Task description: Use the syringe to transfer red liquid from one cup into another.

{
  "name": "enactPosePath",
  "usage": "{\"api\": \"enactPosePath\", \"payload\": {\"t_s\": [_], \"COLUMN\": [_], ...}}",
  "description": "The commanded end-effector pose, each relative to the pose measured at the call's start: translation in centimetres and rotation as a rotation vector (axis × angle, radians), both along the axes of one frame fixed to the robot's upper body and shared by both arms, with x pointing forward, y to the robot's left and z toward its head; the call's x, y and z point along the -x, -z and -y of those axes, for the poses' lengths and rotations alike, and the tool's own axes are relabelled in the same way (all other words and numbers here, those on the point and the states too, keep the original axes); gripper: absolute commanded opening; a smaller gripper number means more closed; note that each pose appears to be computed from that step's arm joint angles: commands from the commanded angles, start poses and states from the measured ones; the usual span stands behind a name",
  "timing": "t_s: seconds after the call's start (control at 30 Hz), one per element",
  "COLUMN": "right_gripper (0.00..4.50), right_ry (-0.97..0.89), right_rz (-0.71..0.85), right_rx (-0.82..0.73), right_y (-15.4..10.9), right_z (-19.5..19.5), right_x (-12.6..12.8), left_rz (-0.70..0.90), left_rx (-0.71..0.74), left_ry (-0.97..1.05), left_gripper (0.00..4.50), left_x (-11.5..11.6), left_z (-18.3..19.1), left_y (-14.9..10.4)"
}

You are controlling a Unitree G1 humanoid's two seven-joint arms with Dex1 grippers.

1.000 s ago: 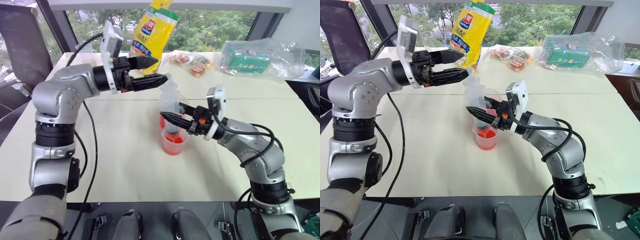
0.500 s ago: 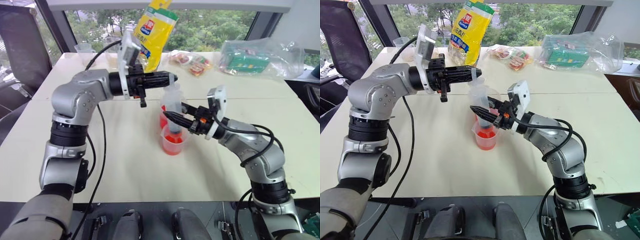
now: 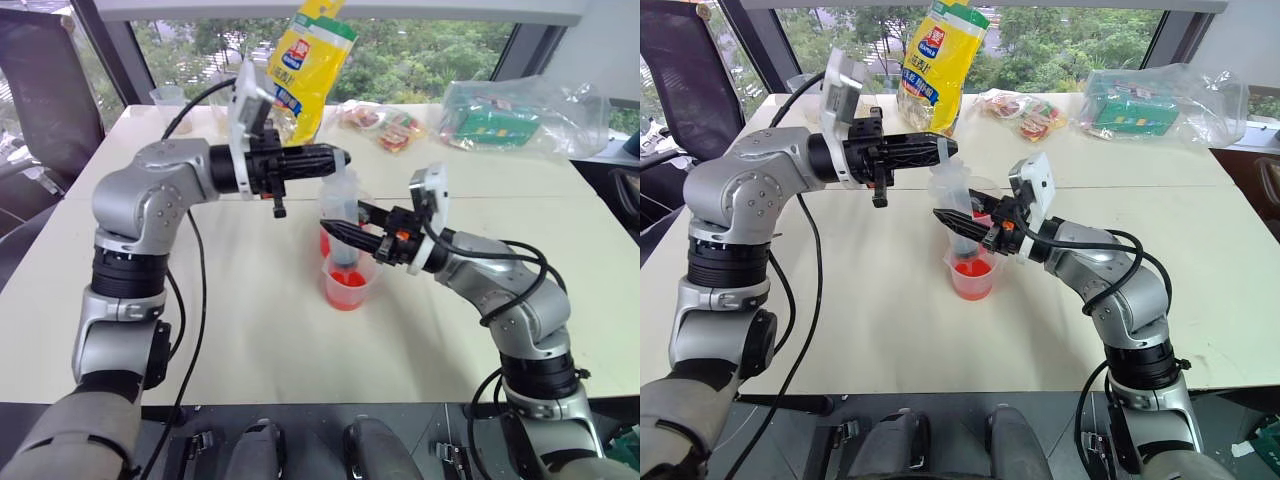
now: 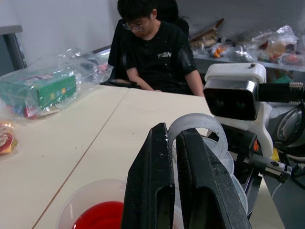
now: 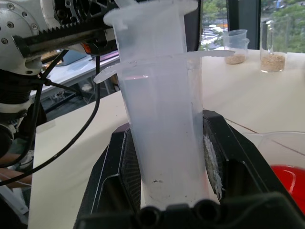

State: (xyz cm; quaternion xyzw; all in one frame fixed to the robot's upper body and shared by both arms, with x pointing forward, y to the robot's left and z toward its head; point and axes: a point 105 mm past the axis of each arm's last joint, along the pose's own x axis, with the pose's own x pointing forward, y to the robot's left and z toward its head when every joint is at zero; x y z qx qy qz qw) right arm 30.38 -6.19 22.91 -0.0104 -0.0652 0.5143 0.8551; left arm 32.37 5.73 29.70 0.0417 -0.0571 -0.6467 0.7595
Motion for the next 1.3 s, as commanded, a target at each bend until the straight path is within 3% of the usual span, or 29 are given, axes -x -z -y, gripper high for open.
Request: {"api": "enactPosePath", "payload": {"t_s": [0.03, 0.3, 0.47, 0.57, 0.8, 1.03, 1.2, 1.3], "right_gripper": [1.42, 1.42, 1.42, 1.42, 1.42, 1.42, 1.42, 1.42], "right_ry": [0.0, -0.001, 0.007, 0.003, 0.004, 0.004, 0.024, 0.159], "right_rz": [0.137, 0.15, 0.119, 0.079, 0.03, 0.028, -0.05, -0.138], "right_rx": [-0.073, -0.074, -0.057, -0.047, -0.034, -0.033, -0.114, -0.152], "right_y": [-4.1, -4.7, -4.1, -3.0, -1.6, -1.9, -5.0, -7.9], "right_z": [0.3, 0.3, 0.5, 0.4, 0.4, 0.7, 1.5, 3.4], "right_x": [0.5, 0.5, 0.2, 0.1, 0.0, -0.1, -0.8, -3.5], "left_rz": [-0.022, -0.03, -0.006, 0.0, 0.028, 0.039, 0.035, 0.032], "left_rx": [-0.074, -0.08, -0.049, -0.004, -0.004, -0.026, -0.054, -0.067], "left_ry": [0.099, 0.102, 0.082, 0.04, -0.055, -0.175, -0.21, -0.213], "left_gripper": [0.02, 0.02, 0.02, 1.05, 4.45, 4.49, 4.49, 4.49], "left_x": [1.4, 1.5, 1.3, 0.7, 0.4, 0.3, 0.5, 0.7], "left_z": [1.9, 2.1, 1.8, 0.8, -3.0, -7.4, -8.0, -7.6], "left_y": [2.0, 2.5, 1.6, 0.0, -1.7, -2.3, -0.8, 0.4]}}
